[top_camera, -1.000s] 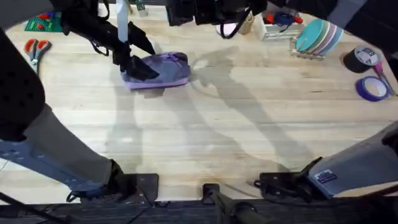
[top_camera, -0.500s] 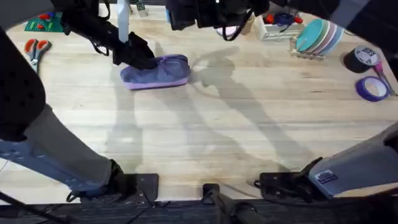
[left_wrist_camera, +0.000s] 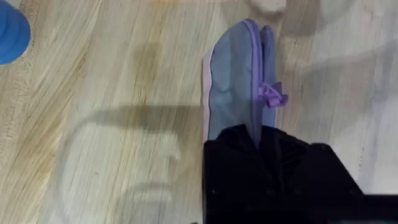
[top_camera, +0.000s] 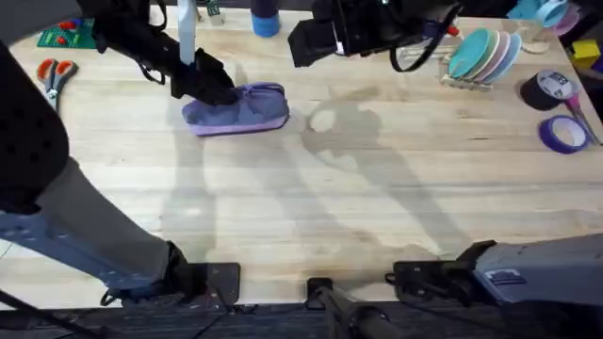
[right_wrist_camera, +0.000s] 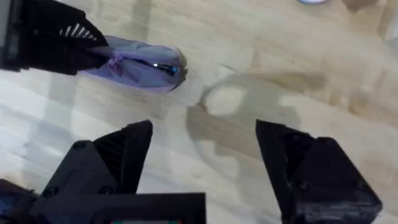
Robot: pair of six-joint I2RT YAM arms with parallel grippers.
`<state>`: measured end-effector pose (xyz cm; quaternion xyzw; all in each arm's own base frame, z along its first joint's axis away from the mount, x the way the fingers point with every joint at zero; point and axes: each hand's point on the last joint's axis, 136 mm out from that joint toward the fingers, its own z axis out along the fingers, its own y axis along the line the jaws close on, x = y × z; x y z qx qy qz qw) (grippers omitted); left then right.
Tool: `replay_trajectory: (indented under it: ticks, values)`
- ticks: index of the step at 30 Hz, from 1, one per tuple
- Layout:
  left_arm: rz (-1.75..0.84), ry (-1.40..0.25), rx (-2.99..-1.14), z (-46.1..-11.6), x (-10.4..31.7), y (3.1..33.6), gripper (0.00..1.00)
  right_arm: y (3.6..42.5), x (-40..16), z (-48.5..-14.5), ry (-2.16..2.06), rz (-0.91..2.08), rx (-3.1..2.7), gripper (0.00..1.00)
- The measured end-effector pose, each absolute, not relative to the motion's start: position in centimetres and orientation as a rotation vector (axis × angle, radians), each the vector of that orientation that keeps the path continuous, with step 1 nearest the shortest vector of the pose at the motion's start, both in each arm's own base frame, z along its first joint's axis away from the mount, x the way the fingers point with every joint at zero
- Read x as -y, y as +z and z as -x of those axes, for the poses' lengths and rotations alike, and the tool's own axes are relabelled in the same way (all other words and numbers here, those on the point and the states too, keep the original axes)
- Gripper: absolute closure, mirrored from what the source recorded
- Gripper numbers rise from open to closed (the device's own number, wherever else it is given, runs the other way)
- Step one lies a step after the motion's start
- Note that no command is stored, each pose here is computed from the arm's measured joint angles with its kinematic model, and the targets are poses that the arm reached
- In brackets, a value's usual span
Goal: Unzip the bag, pick up the pens from the table one at a time and place them inside, then zip the bag closed.
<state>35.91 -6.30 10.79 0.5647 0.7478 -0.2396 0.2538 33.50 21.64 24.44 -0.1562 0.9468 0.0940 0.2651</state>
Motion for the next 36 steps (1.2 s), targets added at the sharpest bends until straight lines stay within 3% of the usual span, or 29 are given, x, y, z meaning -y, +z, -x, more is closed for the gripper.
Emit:
replay_trajectory:
  ticks: [5, 17, 27, 36]
  values:
    - [-1.535, -0.651, -2.032, -35.9, 6.3, 10.8, 0.959, 24.5, -22.5, -32.4, 0.242, 0.403, -2.562, 0.005]
    - [-1.535, -0.651, -2.032, -35.9, 6.3, 10.8, 0.96, 19.5, -21.1, -29.7, 0.17, 0.273, -2.645, 0.006]
    - [-1.534, -0.655, -2.034, -35.8, 6.3, 10.8, 0.959, 18.9, -28.0, -29.6, 0.366, 0.334, -2.456, 0.006]
    - [-1.534, -0.659, -2.037, -35.8, 6.3, 10.8, 0.959, 18.1, -30.8, -28.8, 0.435, 0.356, -2.381, 0.007]
